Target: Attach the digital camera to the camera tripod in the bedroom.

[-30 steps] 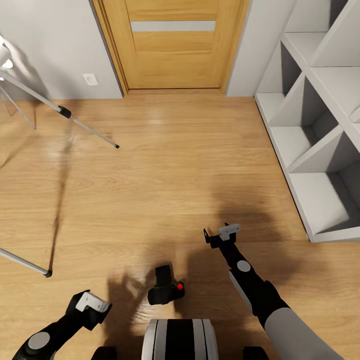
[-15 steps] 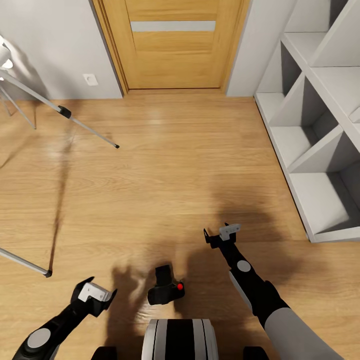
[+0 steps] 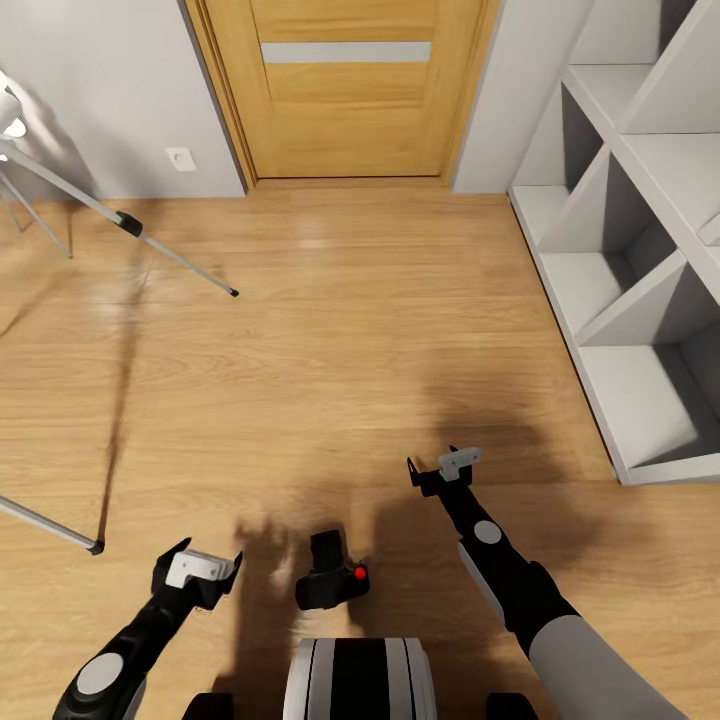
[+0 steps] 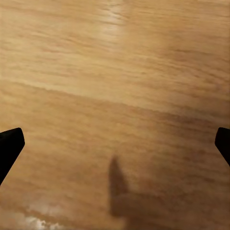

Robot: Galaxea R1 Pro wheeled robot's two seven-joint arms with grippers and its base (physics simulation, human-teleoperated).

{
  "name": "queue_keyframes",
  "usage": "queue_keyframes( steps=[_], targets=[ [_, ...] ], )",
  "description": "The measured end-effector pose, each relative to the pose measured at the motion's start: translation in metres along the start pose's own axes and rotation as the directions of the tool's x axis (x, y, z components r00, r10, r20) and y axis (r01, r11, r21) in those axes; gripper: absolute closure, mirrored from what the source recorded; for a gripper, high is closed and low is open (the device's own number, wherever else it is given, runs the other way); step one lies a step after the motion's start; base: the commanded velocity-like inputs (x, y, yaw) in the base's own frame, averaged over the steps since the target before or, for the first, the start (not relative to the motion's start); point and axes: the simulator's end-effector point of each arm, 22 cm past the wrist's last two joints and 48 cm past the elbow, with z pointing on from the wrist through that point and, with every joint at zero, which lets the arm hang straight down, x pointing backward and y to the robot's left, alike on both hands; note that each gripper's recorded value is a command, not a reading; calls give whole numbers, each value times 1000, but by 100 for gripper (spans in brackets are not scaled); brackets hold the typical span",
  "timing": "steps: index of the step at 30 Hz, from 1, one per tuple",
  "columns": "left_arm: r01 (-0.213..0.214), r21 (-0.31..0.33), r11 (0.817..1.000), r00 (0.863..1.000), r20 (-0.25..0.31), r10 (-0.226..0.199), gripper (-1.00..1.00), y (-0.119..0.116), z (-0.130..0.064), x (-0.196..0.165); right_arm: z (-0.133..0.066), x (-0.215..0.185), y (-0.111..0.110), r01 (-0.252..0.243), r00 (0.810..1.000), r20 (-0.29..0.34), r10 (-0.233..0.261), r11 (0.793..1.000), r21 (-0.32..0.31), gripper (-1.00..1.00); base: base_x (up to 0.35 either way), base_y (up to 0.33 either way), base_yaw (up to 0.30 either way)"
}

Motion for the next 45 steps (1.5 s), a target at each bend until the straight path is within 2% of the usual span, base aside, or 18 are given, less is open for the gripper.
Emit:
queue_keyframes(
  steps=[4,7,15,18,22,29,34,45],
  targets=[
    [10,-43,999,1000,29,-8,-100,9,7,-17,0,0,0,0,1000,0,0,1000,0,-100,0,0,0],
    [16,-72,997,999,52,-12,-100,20,21,-39,0,0,0,0,1000,0,0,1000,0,-100,0,0,0],
    [35,-103,994,999,-37,-39,-100,40,51,-58,0,0,0,0,1000,0,0,1000,0,-100,0,0,0],
    [40,-111,993,997,-55,-47,-100,46,58,-67,0,0,0,0,1000,0,0,1000,0,-100,0,0,0],
    [45,-125,991,997,-52,-52,-100,57,69,-85,0,0,0,0,1000,0,0,1000,0,-100,0,0,0],
    [80,-159,984,995,-41,-88,-100,91,100,-119,0,0,0,0,1000,0,0,1000,0,-100,0,0,0],
    [110,-135,985,992,-54,-118,-100,100,114,-124,0,0,0,0,1000,0,0,1000,-1,-100,0,0,0],
    [152,-36,988,986,-60,-153,-100,88,120,-125,0,0,0,0,1000,0,0,1000,0,-100,0,0,0]
  ],
)
